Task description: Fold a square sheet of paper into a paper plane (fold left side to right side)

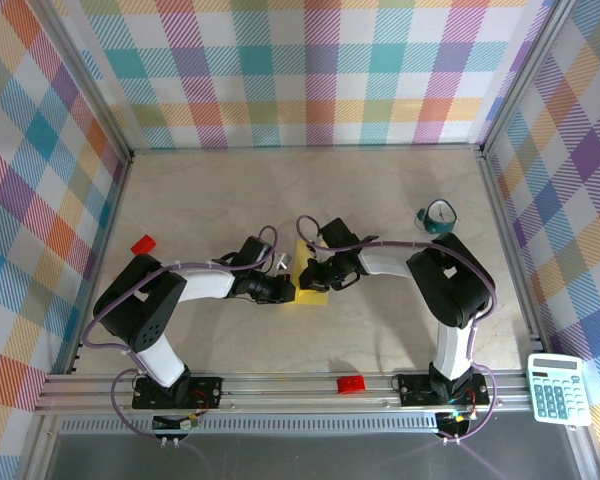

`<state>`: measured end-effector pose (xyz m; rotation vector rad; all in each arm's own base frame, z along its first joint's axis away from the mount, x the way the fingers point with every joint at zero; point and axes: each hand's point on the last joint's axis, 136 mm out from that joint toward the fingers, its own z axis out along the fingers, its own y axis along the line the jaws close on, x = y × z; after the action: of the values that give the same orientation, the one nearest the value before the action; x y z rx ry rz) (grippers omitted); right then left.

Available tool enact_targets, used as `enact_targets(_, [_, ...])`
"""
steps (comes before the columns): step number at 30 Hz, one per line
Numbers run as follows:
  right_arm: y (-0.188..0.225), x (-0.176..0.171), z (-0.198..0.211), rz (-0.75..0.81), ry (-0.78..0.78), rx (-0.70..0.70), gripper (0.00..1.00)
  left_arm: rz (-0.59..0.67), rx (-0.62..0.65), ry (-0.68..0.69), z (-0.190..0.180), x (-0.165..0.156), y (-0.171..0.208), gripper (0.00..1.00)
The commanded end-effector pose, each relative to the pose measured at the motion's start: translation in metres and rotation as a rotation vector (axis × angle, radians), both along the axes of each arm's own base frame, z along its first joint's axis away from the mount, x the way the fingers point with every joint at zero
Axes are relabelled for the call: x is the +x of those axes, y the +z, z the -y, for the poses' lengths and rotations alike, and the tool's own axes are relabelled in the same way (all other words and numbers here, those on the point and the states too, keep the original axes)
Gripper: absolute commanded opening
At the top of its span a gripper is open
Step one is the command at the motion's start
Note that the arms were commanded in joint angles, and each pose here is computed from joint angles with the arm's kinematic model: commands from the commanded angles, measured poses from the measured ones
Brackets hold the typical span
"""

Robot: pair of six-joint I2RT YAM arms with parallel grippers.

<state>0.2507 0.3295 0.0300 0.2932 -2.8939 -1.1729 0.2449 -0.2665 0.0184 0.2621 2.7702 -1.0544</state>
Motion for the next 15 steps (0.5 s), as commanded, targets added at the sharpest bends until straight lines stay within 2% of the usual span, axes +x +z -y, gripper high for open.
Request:
enact_targets(1, [-0.006, -0.004, -0.004, -0.028, 0.005, 0.012, 0.0, -0.063, 0.084, 0.009, -0.013, -0.014, -0.022, 0.0])
enact_targets(15, [-0.022, 0.0, 0.005, -0.026, -0.002, -0.078, 0.0, -0.074, 0.105, 0.005, -0.016, -0.017, -0.026, 0.0])
